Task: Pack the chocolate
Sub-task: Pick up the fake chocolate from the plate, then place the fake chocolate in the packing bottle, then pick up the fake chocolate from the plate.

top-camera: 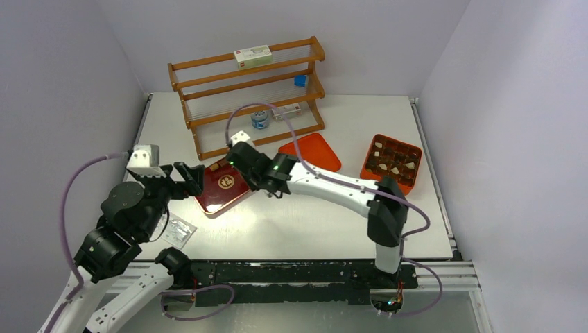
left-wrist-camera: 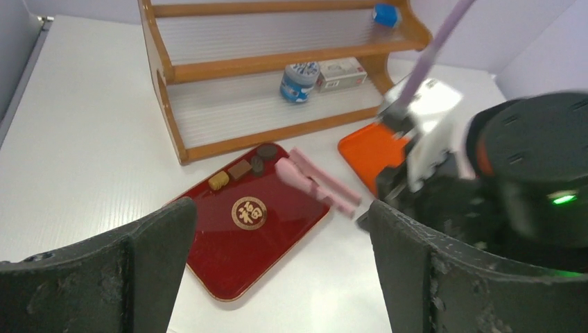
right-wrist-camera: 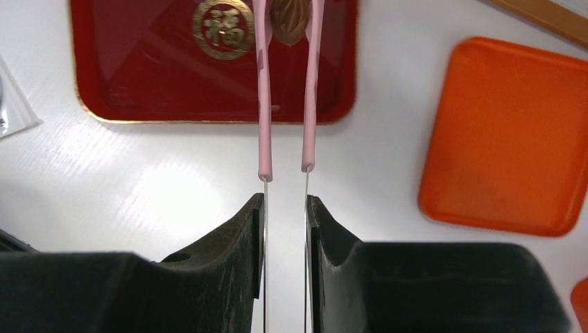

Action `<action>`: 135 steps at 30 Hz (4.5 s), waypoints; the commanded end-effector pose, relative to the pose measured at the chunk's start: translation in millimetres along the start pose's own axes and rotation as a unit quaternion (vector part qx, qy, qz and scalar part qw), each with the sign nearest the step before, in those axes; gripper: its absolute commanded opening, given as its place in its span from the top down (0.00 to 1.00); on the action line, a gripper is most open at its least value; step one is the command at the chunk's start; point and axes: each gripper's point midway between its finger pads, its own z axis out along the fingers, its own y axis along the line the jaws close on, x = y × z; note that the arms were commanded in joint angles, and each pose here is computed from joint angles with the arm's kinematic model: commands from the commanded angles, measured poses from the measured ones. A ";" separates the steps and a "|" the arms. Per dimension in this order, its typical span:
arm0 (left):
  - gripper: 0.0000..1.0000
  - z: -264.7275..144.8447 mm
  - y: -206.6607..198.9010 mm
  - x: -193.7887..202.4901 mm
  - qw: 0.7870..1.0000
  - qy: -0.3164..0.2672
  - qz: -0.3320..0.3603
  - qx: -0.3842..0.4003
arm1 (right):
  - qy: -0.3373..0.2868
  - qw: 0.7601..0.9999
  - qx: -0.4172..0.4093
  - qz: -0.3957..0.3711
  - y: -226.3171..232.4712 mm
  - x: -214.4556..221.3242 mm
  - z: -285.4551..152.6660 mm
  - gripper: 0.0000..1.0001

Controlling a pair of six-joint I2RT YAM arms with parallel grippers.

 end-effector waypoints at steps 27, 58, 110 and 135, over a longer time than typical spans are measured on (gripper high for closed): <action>0.02 29.9 -5.6 55.2 0.997 0.032 0.067 0.034 | 0.139 0.921 0.261 0.254 -224.9 144.0 -183.9 0.74; 0.02 21.4 -4.4 47.3 0.998 0.012 0.057 0.039 | 0.187 0.862 0.279 0.380 -317.3 207.1 -154.1 0.66; 0.02 -10.5 38.5 6.3 0.994 -0.099 0.002 -0.047 | -0.009 0.990 0.012 0.143 -73.0 -26.3 -23.0 0.64; 0.02 -13.2 39.4 4.3 0.993 -0.105 0.001 -0.046 | 0.050 0.997 0.057 0.031 1.3 -13.0 67.9 0.63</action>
